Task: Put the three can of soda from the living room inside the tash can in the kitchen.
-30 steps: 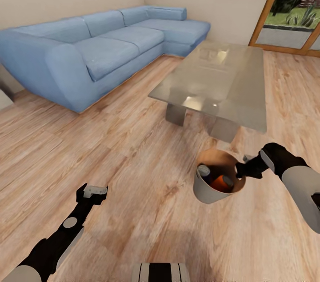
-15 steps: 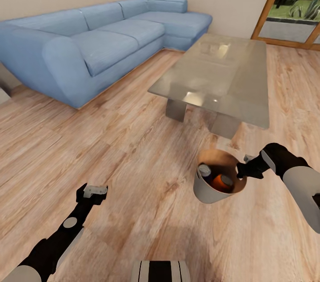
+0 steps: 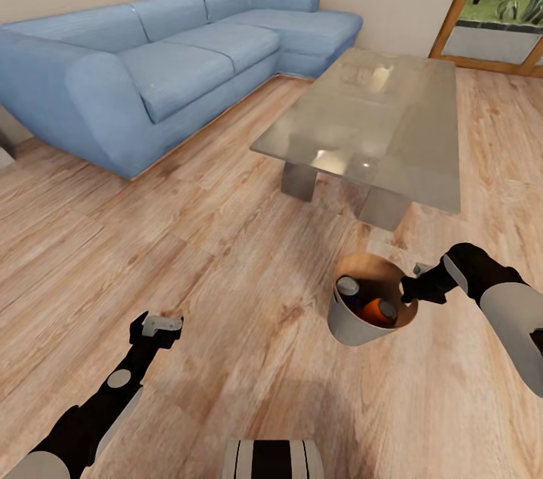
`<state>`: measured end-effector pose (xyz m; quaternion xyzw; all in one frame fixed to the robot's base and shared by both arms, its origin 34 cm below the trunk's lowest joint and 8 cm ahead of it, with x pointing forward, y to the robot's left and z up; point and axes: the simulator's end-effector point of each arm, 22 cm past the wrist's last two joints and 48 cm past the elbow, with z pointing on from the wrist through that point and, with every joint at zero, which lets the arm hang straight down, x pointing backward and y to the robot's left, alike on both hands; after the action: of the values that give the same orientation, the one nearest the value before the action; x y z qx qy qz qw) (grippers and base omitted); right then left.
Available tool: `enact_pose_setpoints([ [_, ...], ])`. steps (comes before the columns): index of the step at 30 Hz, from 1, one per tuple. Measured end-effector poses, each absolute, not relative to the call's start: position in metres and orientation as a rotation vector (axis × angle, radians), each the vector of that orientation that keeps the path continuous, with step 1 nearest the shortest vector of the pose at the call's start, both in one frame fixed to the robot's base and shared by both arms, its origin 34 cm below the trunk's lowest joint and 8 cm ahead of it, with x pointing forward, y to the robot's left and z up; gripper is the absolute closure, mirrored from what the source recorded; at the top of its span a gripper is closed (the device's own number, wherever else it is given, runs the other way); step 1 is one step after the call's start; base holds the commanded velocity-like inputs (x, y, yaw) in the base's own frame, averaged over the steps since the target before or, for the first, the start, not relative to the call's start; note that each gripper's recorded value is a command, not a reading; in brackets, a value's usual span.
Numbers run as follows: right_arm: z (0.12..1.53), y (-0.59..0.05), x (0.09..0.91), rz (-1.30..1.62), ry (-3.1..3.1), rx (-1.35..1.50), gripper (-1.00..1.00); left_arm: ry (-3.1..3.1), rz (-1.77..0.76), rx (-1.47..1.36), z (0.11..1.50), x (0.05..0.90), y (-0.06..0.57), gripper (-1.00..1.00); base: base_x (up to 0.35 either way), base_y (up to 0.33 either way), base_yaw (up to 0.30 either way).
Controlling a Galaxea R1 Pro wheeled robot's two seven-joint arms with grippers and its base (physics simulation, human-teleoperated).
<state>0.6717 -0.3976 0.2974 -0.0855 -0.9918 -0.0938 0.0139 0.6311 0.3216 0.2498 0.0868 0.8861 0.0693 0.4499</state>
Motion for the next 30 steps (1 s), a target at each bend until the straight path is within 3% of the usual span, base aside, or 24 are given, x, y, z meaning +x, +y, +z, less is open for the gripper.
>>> enact_pose_setpoints([
  [30, 0.264, -0.396, 0.659, -0.283, -3.036, -0.266, 1.00, 2.245, 0.155, 0.226, 0.218, 0.616, 0.315, -1.00, 0.000, 0.000, 0.000],
])
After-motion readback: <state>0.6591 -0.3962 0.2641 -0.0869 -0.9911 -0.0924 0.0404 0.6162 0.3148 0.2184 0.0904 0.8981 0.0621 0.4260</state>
